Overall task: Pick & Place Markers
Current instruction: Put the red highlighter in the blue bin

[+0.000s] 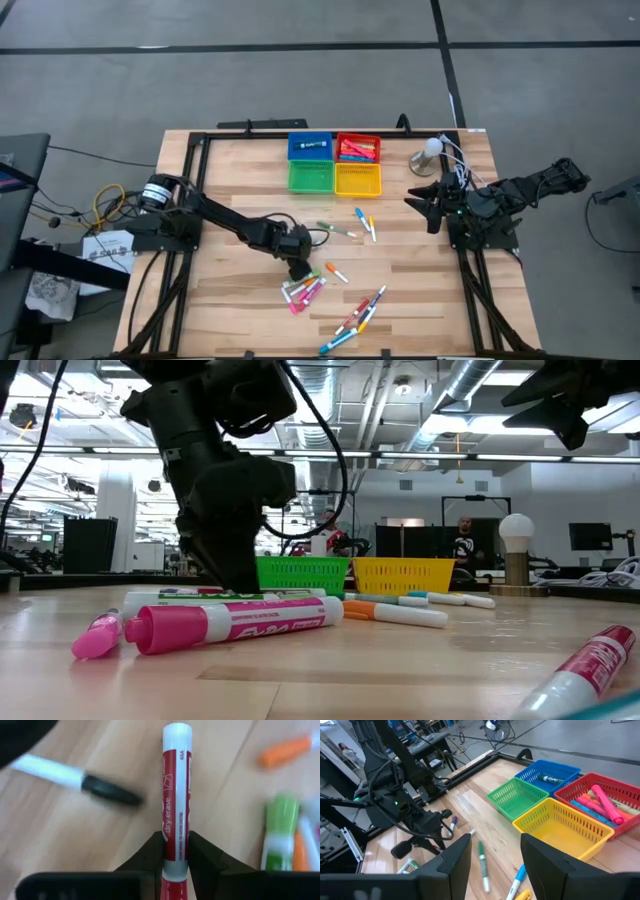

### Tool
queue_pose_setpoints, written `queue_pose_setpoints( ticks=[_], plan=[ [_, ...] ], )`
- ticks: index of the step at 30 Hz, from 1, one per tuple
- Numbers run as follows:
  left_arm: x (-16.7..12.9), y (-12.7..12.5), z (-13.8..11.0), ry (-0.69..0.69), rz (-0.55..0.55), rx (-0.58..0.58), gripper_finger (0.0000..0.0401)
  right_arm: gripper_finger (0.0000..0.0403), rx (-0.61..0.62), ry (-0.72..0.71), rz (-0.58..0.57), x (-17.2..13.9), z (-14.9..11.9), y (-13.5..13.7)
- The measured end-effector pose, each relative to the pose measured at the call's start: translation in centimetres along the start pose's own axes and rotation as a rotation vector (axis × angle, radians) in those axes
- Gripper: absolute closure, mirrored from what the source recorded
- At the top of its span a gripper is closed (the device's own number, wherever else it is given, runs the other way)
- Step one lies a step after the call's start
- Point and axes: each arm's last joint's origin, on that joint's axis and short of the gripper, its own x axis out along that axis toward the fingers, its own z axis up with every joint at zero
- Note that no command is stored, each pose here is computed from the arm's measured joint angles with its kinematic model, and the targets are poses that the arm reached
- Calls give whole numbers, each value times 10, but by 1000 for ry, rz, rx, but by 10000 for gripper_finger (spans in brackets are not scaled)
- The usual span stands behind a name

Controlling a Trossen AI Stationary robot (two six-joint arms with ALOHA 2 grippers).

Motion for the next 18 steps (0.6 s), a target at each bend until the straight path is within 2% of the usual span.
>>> queue_pose_setpoints(
  ticks=[3,8,14,18],
  plan=[
    [-16,3,3,-3,-33,3,337,241,0,0,0,0,0,0],
    [-57,7,18,-64,-173,-34,337,241,0,0,0,0,0,0],
    [-125,18,35,-223,-421,-71,337,241,0,0,0,0,0,0],
    [-175,25,43,-375,-649,-88,337,241,0,0,0,0,0,0]
  ],
)
